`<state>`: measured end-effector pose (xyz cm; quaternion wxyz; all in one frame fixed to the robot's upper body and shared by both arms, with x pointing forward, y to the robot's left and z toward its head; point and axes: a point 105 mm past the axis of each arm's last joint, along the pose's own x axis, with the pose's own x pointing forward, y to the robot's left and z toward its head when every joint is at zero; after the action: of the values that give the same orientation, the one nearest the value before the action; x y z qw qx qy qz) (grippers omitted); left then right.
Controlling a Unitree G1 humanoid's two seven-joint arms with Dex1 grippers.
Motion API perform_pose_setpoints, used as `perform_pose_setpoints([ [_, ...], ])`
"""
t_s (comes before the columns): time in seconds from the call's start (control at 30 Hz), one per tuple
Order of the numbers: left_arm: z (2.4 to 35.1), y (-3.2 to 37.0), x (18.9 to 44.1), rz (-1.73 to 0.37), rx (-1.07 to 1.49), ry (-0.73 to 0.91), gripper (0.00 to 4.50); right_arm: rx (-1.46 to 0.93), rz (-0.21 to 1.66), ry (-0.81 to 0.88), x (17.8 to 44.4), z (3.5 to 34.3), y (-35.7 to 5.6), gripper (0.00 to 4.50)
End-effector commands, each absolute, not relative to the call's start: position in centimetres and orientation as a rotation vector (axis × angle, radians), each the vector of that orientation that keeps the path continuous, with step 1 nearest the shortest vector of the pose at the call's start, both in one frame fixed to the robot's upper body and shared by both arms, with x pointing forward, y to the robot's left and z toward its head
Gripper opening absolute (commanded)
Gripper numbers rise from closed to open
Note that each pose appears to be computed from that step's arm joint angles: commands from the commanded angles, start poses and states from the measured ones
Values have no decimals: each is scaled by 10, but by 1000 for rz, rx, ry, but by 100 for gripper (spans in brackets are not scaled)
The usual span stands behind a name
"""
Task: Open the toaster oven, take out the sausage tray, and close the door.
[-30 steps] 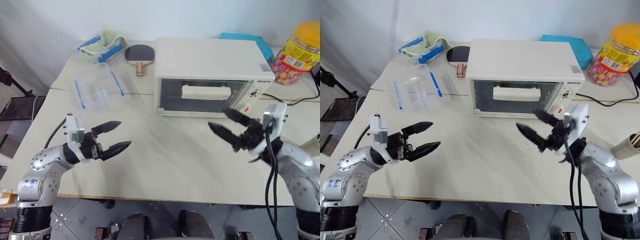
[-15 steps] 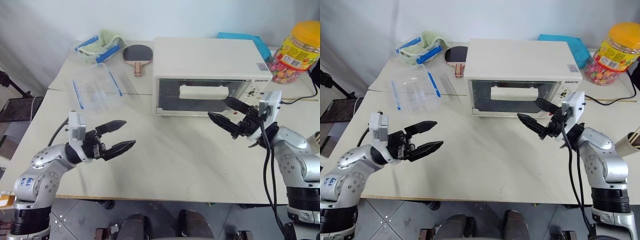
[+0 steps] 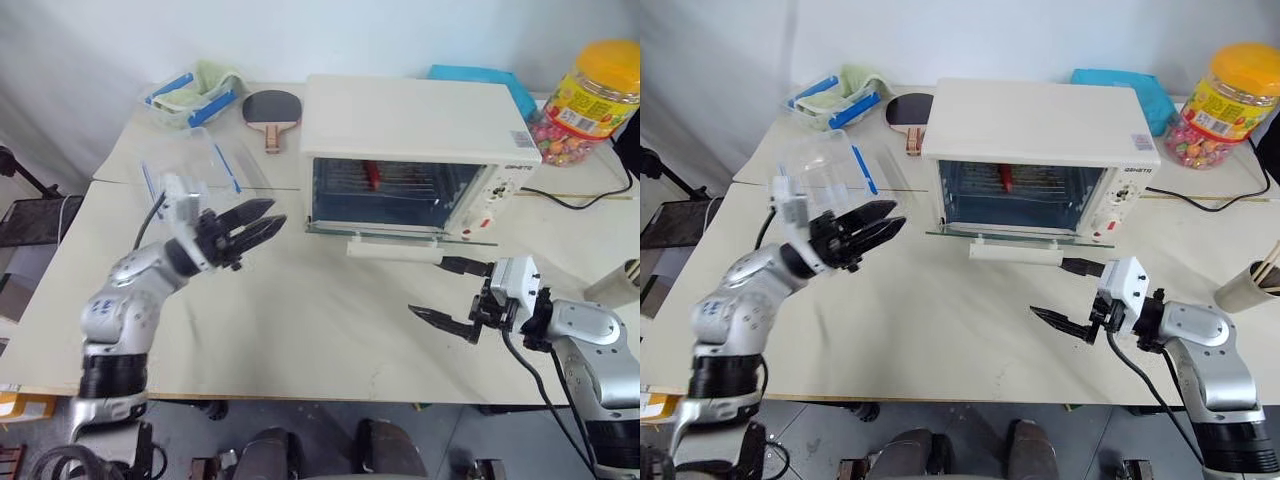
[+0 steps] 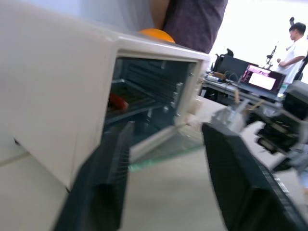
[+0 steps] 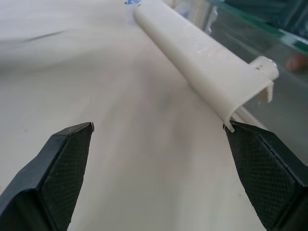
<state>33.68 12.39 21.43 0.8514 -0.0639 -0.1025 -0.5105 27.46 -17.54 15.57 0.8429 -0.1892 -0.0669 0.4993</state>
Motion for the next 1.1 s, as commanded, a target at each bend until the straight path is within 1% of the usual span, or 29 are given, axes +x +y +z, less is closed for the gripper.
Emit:
perform_pose_setpoints([
  [0.03, 215, 105, 355, -1056, -75, -233, 108, -454, 1063, -221, 274, 166, -172, 450],
  [0.07, 213, 98, 361, -1051, -59, -227, 93, -460, 1053, -227, 276, 167, -173, 450],
  [0.1, 211, 93, 367, -1048, -43, -220, 50, -467, 1043, -232, 277, 166, -174, 450],
  [0.17, 207, 83, 374, -1045, -24, -211, 3, -476, 1030, -236, 278, 165, -177, 450],
  [0.27, 201, 71, 378, -1061, 6, -198, 3, -486, 996, -239, 277, 163, -182, 450],
  [0.4, 187, 58, 369, -1155, 98, -185, 3, -477, 909, -221, 268, 154, -194, 450],
  [0.5, 179, 57, 364, -1190, 105, -174, 3, -449, 799, -180, 253, 142, -211, 450],
  [0.63, 163, 58, 356, -1227, 162, -143, 3, -420, 627, -86, 223, 123, -240, 450],
  [0.7, 155, 59, 352, -1239, 179, -126, 3, -450, 522, -41, 211, 119, -260, 450],
  [0.73, 149, 61, 350, -1244, 196, -114, 3, -477, 459, -44, 208, 126, -272, 450],
  [0.8, 140, 62, 346, -1252, 224, -95, 3, -543, 359, -76, 209, 144, -289, 450],
  [0.83, 137, 63, 344, -1254, 230, -89, 3, -557, 347, -93, 210, 152, -291, 450],
  [0.9, 132, 64, 342, -1247, 222, -79, 3, -582, 399, -134, 218, 167, -278, 450],
  [1.0, 128, 64, 339, -1238, 223, -77, 3, -625, 432, -152, 234, 178, -258, 450],
  [1.07, 128, 64, 338, -1225, 219, -83, 3, -651, 406, -138, 253, 182, -245, 450],
  [1.1, 129, 65, 337, -1212, 207, -90, 3, -647, 430, -157, 263, 185, -230, 450],
])
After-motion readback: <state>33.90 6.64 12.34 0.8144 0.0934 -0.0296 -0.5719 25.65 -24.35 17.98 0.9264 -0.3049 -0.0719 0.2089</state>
